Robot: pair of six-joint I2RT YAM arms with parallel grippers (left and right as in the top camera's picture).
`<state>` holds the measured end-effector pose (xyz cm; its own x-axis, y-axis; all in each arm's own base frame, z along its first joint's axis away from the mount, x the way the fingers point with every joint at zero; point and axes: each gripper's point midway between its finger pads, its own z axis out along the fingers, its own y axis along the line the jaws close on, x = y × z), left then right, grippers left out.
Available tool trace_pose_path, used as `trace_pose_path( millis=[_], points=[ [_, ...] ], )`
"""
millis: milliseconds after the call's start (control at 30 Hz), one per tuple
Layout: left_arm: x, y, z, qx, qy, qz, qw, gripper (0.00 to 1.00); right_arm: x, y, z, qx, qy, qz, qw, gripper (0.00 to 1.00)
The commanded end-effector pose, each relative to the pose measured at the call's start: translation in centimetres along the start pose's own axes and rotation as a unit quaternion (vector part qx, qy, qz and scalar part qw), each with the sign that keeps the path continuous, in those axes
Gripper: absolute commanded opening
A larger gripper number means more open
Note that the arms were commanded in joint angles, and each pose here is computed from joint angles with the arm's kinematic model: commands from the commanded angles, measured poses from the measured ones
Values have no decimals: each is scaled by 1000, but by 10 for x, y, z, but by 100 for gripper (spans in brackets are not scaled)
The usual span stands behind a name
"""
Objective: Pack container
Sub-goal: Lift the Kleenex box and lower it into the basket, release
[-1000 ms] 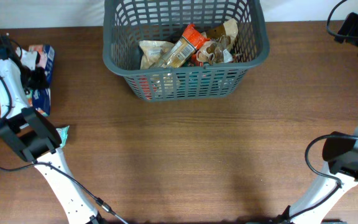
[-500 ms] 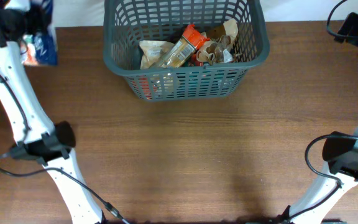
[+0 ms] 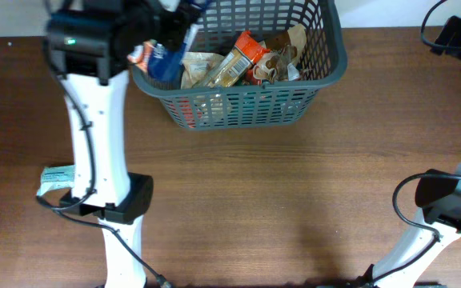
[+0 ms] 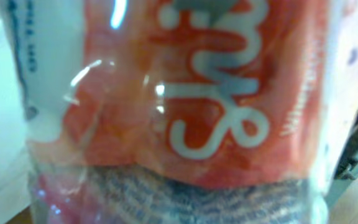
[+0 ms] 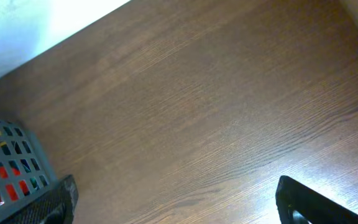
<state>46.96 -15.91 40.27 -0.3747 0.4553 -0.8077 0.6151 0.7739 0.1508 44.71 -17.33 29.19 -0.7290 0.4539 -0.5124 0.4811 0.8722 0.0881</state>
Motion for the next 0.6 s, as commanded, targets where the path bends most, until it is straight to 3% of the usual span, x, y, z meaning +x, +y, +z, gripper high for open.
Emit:
trace_pose_path(
  millis=[0,267,567],
  points=[
    [11,7,22,-36,37,37,998,2,-2,-2,-7,3,-8,4,1000,99],
    [21,20,80,-41,45,38,997,2,-2,-2,-7,3,-8,4,1000,99],
    [55,17,143,-8,74,24,997,2,-2,-2,-7,3,-8,4,1000,99]
  ],
)
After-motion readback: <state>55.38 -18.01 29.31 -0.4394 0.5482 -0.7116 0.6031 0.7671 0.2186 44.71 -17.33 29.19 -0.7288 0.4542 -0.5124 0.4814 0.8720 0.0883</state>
